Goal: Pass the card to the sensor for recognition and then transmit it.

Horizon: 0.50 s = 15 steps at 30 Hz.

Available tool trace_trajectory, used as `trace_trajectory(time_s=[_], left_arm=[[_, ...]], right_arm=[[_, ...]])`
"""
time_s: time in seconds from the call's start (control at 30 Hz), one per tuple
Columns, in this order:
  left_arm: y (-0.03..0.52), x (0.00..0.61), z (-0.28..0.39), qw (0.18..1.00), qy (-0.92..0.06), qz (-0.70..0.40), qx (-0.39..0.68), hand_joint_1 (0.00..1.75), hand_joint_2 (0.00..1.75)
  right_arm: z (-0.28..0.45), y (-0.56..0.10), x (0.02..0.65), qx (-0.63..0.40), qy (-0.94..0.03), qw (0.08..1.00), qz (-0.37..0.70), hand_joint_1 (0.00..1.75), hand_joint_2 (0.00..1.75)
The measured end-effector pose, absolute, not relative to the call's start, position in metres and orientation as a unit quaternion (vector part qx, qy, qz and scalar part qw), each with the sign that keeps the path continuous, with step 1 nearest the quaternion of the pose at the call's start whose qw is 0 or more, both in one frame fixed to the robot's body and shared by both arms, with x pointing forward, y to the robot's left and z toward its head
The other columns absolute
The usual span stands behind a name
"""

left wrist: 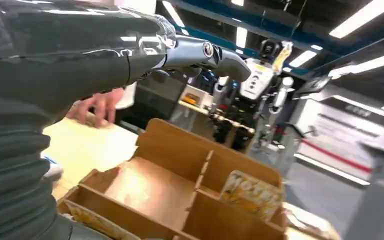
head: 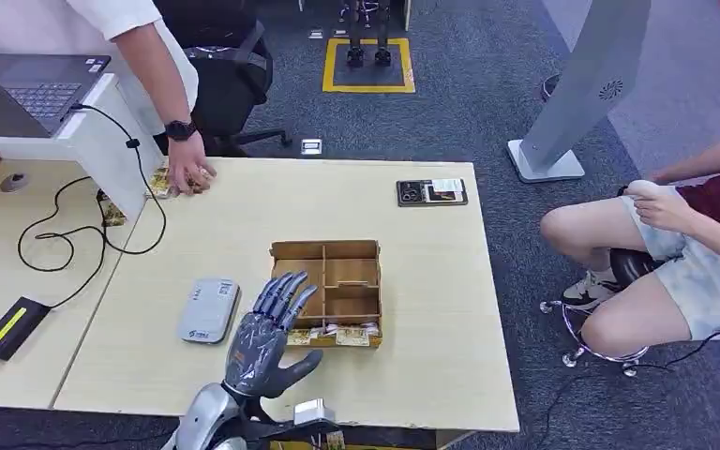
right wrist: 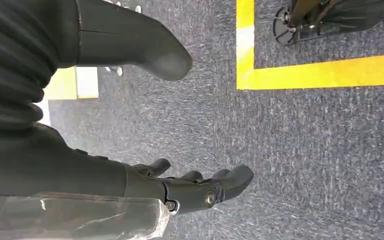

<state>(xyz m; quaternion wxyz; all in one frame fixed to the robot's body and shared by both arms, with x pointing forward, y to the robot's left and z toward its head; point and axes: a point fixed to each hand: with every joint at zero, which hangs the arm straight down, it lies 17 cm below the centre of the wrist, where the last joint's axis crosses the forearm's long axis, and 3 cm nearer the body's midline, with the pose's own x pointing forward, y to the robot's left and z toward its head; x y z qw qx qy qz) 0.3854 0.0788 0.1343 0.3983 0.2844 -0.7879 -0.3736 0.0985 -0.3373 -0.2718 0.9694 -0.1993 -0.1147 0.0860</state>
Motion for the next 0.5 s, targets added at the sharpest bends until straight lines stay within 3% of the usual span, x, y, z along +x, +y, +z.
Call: trace_trajectory(time_s=[0.5], left_arm=[[0.078,0.400,0.114,0.389,-0.745,-0.418,0.343,0.00,1.75]], right_arm=[[-0.272,-0.336,0.099,-0.198,-0.113,0.970,0.089,0.00,1.75]])
